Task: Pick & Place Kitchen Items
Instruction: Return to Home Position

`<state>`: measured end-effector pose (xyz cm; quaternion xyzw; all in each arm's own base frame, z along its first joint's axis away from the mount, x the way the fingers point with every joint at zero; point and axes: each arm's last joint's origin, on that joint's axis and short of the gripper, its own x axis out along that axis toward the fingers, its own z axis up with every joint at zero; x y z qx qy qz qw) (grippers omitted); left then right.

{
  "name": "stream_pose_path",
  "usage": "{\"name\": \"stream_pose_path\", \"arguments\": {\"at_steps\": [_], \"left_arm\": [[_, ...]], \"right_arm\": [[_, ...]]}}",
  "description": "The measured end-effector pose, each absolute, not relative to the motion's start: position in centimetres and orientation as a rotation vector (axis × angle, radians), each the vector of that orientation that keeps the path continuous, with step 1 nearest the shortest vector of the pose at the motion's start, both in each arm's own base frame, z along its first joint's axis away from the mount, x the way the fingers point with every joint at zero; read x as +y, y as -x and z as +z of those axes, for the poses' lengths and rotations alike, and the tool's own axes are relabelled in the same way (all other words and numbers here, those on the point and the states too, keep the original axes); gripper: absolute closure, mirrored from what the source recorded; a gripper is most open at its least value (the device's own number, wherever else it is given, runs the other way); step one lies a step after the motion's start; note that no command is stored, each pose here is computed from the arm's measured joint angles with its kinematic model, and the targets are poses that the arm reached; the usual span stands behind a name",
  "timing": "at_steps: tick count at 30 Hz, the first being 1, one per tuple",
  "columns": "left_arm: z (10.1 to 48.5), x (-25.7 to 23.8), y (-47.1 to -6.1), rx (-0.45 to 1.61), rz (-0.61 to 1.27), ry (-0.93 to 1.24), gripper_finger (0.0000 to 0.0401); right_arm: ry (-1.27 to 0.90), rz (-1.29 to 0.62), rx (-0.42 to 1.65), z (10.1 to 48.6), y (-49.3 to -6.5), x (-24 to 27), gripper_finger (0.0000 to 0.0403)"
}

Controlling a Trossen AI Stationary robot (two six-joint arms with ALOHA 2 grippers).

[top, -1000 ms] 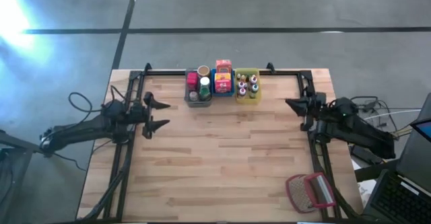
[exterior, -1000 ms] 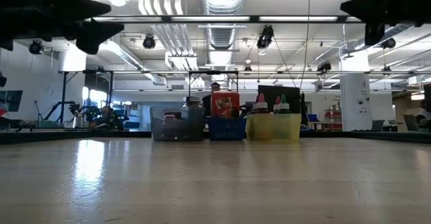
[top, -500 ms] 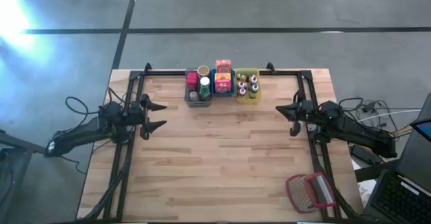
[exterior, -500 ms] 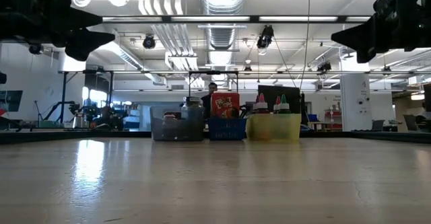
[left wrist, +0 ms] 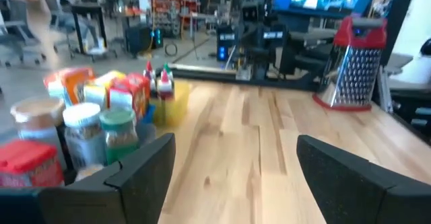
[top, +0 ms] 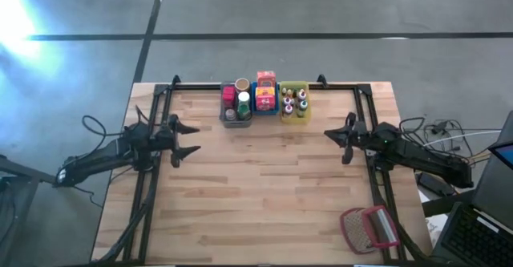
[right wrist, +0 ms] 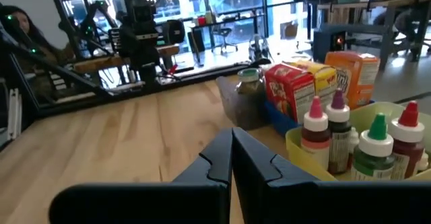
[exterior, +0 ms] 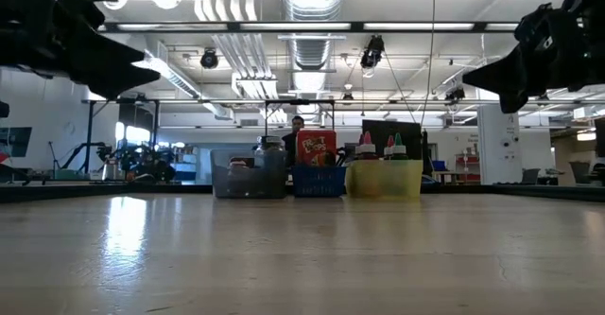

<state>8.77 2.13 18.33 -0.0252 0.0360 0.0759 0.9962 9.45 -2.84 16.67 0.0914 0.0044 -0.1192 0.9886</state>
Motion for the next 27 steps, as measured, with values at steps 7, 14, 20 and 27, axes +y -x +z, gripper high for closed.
{"name": "stream_pose_path", "arguments": {"at_steps": [7,14,20,27], "left_arm": [[17.5,2.1,-8.7,0.160,0.154,0.070,0.0087],[17.2,2.1,-8.7,0.189,0.153,0.077,0.0086],[17.2,2.1,-8.7,0.189,0.153,0.077,0.0085],[17.2,2.1,-8.7,0.188,0.153,0.077,0.0087]], "right_arm": [[-0.183,-0.242,0.035,16.5,-9.6,-2.9,0.0394],[-0.183,-0.242,0.035,16.5,-9.6,-2.9,0.0394],[-0.183,-0.242,0.036,16.5,-9.6,-2.9,0.0394],[-0.183,-0.242,0.035,16.5,-9.6,-2.9,0.0394]]}}
